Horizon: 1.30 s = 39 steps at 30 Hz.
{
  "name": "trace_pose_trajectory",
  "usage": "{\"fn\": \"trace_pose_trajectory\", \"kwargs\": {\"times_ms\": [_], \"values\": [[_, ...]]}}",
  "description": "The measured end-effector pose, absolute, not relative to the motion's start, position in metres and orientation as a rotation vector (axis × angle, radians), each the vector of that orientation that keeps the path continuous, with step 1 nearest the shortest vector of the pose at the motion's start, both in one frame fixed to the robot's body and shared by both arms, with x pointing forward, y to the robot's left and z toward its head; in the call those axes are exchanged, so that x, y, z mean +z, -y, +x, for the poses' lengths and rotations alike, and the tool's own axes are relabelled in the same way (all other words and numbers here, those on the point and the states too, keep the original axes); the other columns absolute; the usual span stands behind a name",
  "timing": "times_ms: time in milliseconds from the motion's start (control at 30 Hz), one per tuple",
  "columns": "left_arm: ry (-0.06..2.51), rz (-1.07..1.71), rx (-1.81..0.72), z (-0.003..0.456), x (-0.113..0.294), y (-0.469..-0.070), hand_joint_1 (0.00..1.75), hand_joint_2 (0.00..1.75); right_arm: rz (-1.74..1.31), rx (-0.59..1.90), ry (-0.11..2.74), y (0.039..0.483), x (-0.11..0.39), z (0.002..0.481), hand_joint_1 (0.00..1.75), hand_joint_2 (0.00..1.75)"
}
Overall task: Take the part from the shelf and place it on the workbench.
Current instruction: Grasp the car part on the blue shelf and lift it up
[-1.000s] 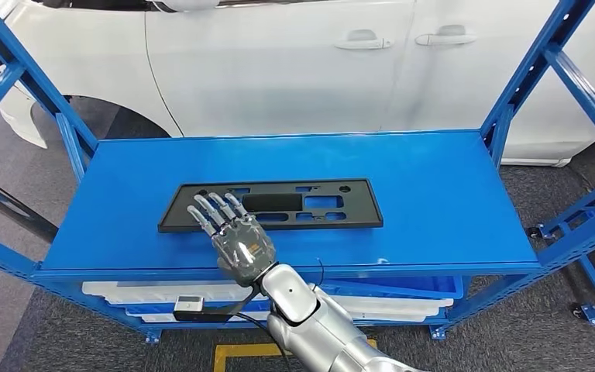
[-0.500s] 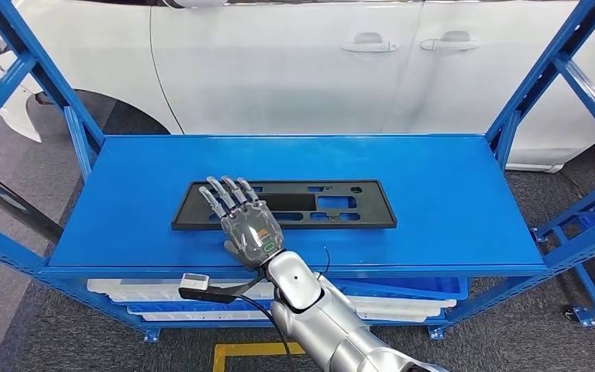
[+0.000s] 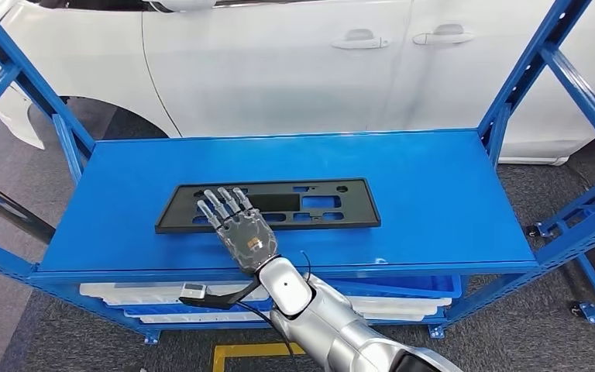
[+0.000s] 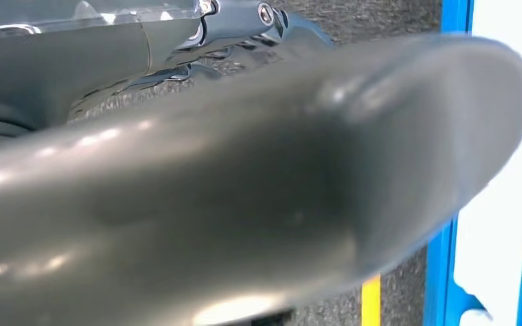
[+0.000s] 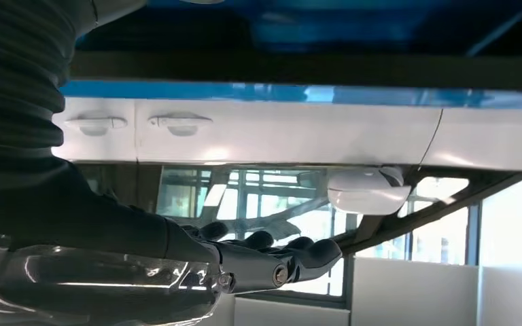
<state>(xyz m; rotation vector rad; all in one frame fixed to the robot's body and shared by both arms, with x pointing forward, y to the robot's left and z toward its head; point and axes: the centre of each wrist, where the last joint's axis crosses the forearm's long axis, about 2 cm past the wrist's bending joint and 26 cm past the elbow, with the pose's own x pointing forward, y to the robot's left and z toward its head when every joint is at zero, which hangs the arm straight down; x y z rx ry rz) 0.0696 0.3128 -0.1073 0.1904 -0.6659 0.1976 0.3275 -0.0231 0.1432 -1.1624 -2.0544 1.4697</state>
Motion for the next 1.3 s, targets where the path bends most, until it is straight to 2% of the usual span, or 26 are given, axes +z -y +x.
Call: {"fn": "trace_pose_trajectory", "kwargs": {"times_ms": [367, 1300], "values": [[0.672, 0.202, 0.202, 0.075, -0.106, -0.314, 0.0, 0.0, -1.179, 1.621, 2.025, 0.023, 0.128, 0.322, 0.0, 1.75], [0.71, 0.205, 0.182, 0.086, -0.104, -0.314, 0.0, 0.0, -1.165, 1.58, 1.898, 0.023, 0.14, 0.337, 0.0, 1.75]]}}
